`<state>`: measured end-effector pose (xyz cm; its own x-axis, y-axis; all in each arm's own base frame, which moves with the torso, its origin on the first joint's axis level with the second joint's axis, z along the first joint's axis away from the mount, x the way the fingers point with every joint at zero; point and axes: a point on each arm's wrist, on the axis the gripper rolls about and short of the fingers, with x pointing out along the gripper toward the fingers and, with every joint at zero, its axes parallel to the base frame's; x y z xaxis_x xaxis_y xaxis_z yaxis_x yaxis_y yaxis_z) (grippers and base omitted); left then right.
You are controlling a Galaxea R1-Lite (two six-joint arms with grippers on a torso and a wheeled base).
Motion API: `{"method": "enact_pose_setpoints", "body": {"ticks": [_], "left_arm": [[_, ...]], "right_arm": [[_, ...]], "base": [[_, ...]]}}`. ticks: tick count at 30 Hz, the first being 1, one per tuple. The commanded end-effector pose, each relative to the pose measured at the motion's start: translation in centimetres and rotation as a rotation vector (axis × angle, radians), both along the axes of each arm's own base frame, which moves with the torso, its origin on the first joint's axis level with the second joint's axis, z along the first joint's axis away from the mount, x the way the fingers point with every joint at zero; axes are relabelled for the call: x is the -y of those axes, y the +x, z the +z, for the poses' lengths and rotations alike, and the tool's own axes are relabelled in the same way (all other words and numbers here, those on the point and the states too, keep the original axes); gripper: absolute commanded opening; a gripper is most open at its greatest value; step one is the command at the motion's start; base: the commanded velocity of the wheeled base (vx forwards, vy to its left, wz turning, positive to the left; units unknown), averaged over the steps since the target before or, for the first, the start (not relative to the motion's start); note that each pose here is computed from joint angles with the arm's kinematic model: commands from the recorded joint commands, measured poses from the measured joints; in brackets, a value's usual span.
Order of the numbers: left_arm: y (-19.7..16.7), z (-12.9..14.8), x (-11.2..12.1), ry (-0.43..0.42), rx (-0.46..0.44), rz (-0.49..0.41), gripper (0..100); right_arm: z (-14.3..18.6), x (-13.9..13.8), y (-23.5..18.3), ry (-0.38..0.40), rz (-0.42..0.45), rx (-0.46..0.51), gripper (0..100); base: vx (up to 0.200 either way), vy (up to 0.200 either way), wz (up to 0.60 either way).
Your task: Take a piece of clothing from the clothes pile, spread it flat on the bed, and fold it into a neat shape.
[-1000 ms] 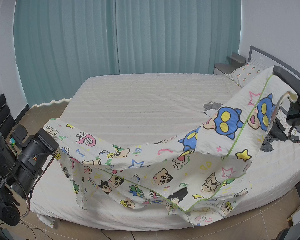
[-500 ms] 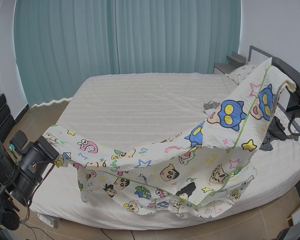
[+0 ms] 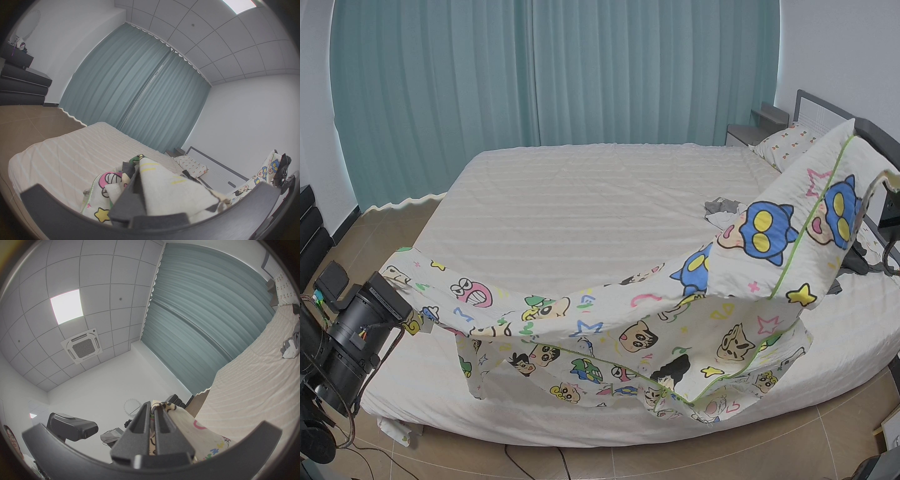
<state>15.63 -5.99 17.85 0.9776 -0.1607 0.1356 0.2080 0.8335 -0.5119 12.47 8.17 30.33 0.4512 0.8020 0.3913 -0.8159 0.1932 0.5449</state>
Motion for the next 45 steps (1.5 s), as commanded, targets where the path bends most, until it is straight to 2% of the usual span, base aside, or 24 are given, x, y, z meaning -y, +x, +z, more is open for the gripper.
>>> {"method": "enact_pose_setpoints", "body": {"ticks": [1,12,20,30,40,45], "left_arm": [[-0.2,0.2,-0.1,-0.003,0.011,0.001,0],[0.4,-0.1,0.2,0.006,-0.01,0.0,0],[2.9,-3.3,1.3,0.066,-0.172,-0.009,0],[5.9,-5.5,2.6,0.103,-0.266,-0.013,0],[9.2,-6.0,4.0,0.106,-0.267,-0.014,0],[11.1,-7.4,4.7,0.12,-0.3,-0.011,0]], "right_arm": [[0.2,0.1,-0.1,0.005,-0.002,0.008,0],[0.0,0.1,2.3,-0.01,-0.074,-0.024,0],[-1.1,-0.1,4.5,-0.038,-0.112,-0.081,0],[-3.0,0.5,7.9,-0.074,-0.193,-0.16,0],[-3.4,0.8,10.4,-0.079,-0.239,-0.185,0],[-3.7,0.5,12.8,-0.089,-0.258,-0.196,0]], "base": [[0.0,0.0,0.0],[0.0,0.0,0.0],[0.0,0.0,0.0],[0.0,0.0,0.0],[0.2,0.0,0.0],[0.2,0.0,0.0]]}}
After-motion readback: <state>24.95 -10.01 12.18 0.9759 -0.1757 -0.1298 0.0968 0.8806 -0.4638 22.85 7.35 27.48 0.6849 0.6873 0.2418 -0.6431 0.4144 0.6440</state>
